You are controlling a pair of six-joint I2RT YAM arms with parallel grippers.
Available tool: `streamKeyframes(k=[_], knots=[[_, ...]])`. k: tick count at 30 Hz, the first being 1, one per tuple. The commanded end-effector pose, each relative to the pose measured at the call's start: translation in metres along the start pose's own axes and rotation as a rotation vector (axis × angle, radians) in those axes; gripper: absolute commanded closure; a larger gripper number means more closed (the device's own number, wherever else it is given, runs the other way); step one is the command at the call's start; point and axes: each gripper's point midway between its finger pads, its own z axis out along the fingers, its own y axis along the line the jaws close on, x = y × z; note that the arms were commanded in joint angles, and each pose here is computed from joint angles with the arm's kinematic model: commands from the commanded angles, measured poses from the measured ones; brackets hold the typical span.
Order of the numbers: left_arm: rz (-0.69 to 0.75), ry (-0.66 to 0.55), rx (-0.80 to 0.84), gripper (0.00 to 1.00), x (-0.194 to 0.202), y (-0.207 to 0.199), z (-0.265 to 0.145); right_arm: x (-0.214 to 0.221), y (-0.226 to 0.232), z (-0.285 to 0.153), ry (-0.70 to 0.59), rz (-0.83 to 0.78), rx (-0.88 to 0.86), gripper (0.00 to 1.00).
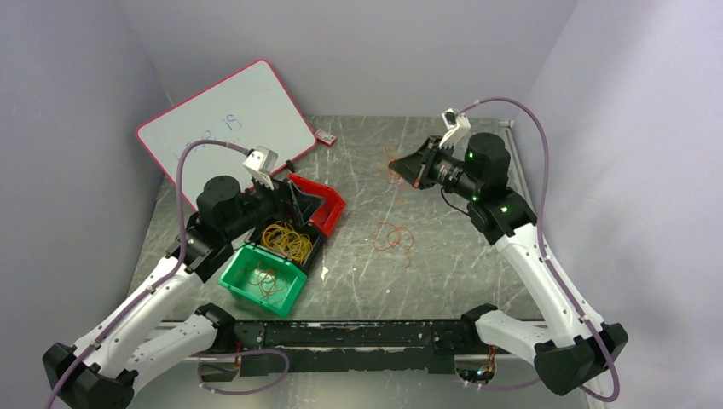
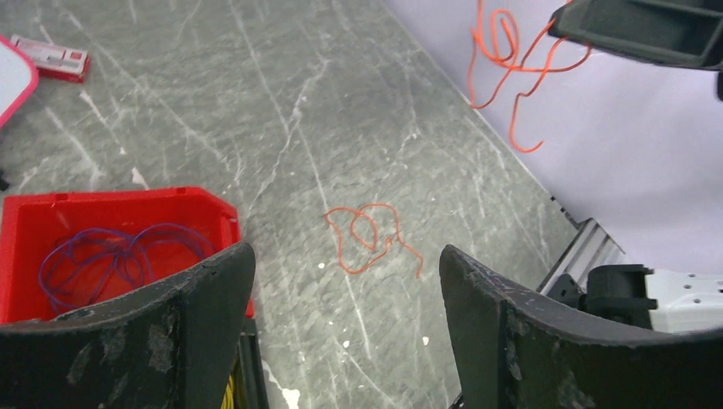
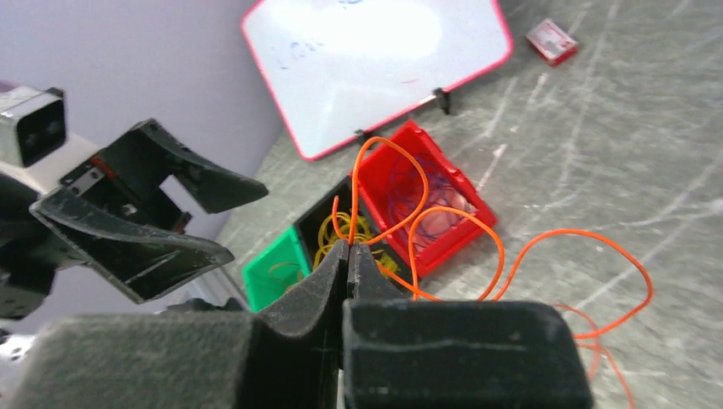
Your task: Untangle the cables
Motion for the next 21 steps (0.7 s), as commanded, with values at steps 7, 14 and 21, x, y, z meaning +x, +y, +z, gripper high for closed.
streamKeyframes(k=[7, 14, 21], knots=[[0.030, -0.105, 0.189, 0.18, -0.034, -0.040, -0.008, 0.008, 0.051, 0.001, 0.029, 0.011, -0.265, 1.00], [-0.025, -0.139, 0.315, 0.18, -0.047, -0.066, -0.012, 0.029, 0.067, 0.015, 0.058, -0.061, -0.254, 1.00], [-0.110, -0.149, 0.285, 0.18, -0.044, -0.062, -0.007, 0.041, 0.085, 0.030, 0.027, -0.077, -0.248, 1.00]])
